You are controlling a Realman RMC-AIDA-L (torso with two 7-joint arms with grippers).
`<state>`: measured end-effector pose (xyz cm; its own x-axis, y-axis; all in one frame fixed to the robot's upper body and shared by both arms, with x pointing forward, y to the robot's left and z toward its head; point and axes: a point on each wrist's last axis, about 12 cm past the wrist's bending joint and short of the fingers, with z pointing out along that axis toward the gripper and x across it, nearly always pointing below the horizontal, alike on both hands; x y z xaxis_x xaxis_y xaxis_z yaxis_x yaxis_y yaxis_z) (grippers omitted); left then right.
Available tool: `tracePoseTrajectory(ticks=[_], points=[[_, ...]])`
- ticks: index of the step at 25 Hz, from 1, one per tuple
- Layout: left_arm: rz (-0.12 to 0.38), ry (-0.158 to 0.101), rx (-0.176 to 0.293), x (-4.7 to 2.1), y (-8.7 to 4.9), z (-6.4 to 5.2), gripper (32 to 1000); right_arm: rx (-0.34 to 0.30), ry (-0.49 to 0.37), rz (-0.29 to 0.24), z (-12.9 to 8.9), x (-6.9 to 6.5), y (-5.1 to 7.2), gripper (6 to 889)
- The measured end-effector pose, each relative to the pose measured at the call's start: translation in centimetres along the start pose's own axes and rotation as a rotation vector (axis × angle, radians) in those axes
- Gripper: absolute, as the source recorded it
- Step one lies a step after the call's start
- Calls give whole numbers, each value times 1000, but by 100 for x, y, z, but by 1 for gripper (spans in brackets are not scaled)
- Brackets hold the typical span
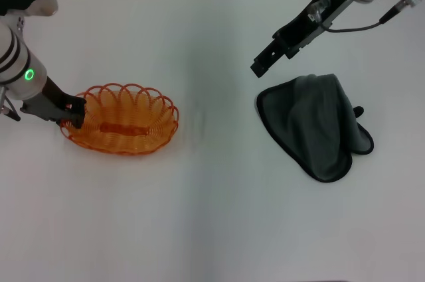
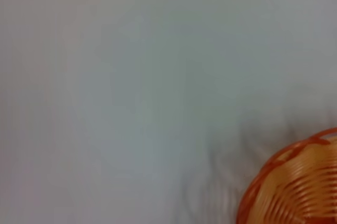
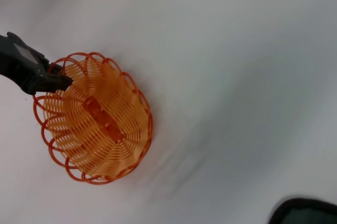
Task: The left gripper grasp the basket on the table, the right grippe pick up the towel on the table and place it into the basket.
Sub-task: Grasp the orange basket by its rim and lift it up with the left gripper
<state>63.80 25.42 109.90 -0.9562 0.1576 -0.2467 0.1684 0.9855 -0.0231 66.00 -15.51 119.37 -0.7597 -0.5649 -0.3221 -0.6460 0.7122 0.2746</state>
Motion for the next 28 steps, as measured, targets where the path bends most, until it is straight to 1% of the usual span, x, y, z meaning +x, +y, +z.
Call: tracePoseTrajectory(ticks=[2,10,13,15,21,25,27,28], points=[[0,0,0,0,0,0,257,1,-1,-1,-1,-3,1,850],[5,-3,13,-11,0,-19,242,3,-2,3,5,9,-12,849],[1,-2,47,-23,2,-50,234,3,-4,5,8,14,-17,849],[-9,-7,79,-43,19,-91,229,3,-4,6,9,15,-19,849],[-16,-7,113,-59,44,-150,196,3,-5,6,9,16,-19,849],[-17,-5,120,-61,59,-172,162,2,-5,8,10,18,-21,849],[-24,-8,136,-66,77,-195,143,0,-7,10,10,21,-24,849],[-32,-11,152,-69,91,-215,138,0,-8,10,9,21,-24,849]])
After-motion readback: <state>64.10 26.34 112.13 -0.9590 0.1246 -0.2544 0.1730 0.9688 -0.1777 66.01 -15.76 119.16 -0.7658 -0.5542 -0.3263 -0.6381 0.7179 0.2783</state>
